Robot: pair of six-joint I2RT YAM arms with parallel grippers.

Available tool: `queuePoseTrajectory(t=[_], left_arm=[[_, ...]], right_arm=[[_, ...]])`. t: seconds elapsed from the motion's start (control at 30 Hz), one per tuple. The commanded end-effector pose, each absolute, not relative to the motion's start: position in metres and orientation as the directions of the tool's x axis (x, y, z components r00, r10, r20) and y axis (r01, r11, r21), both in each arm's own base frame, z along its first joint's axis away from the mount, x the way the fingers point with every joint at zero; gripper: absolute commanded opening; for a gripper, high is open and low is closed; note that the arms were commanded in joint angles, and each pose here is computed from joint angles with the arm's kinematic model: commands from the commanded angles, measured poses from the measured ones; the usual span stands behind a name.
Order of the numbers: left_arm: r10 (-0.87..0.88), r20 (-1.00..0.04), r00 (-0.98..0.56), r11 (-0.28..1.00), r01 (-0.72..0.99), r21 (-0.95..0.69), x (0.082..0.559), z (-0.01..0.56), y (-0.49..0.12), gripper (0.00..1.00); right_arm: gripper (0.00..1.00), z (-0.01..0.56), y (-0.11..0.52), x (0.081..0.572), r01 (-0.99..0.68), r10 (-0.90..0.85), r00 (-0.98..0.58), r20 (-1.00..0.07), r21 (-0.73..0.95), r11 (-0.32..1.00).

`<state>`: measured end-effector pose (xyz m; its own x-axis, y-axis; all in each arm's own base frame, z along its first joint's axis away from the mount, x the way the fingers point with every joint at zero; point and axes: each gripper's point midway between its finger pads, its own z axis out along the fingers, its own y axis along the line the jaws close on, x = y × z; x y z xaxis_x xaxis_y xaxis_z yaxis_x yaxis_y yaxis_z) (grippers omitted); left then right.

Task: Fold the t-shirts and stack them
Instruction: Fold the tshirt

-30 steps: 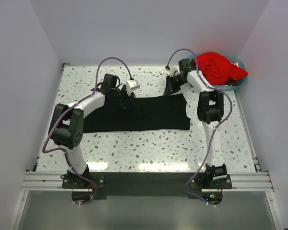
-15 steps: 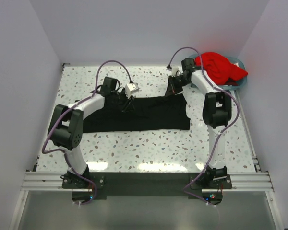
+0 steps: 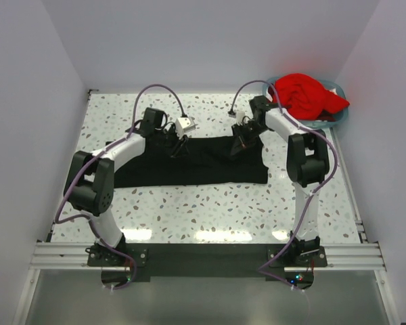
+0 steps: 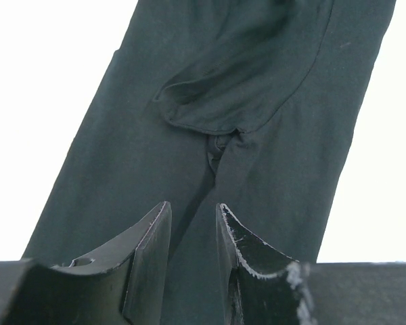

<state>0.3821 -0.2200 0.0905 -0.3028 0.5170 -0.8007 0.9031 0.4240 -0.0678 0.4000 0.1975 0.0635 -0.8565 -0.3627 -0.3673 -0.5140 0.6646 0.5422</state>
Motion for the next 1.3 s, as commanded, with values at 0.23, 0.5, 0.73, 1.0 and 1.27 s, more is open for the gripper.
queuePoseTrajectory(t=[0.23, 0.5, 0.73, 1.0, 1.27], left_arm=[[0.475, -0.838, -0.268, 0.404, 0.913, -0.062, 0.379, 0.118, -0.226, 0.39], [0.379, -0.871, -0.313, 0.305, 0.931, -0.201, 0.388, 0.132, -0.29, 0.31], [0.361, -0.834, -0.419, 0.313, 0.896, -0.315, 0.397, 0.104, -0.318, 0.27], [0.271, -0.772, -0.575, 0.493, 0.772, -0.402, 0.442, 0.056, -0.295, 0.23], [0.169, -0.716, -0.677, 0.581, 0.656, -0.483, 0.46, 0.045, -0.259, 0.32]], right_arm=[[0.36, 0.07, 0.205, 0.348, -0.589, -0.526, -0.798, -0.294, 0.569, 0.574], [0.28, 0.091, 0.21, 0.363, -0.579, -0.473, -0.812, -0.342, 0.574, 0.579], [0.23, 0.094, 0.187, 0.383, -0.545, -0.421, -0.838, -0.347, 0.526, 0.652], [0.25, 0.054, 0.177, 0.374, -0.512, -0.432, -0.859, -0.276, 0.509, 0.692], [0.26, 0.022, 0.158, 0.399, -0.497, -0.429, -0.867, -0.255, 0.376, 0.782]])
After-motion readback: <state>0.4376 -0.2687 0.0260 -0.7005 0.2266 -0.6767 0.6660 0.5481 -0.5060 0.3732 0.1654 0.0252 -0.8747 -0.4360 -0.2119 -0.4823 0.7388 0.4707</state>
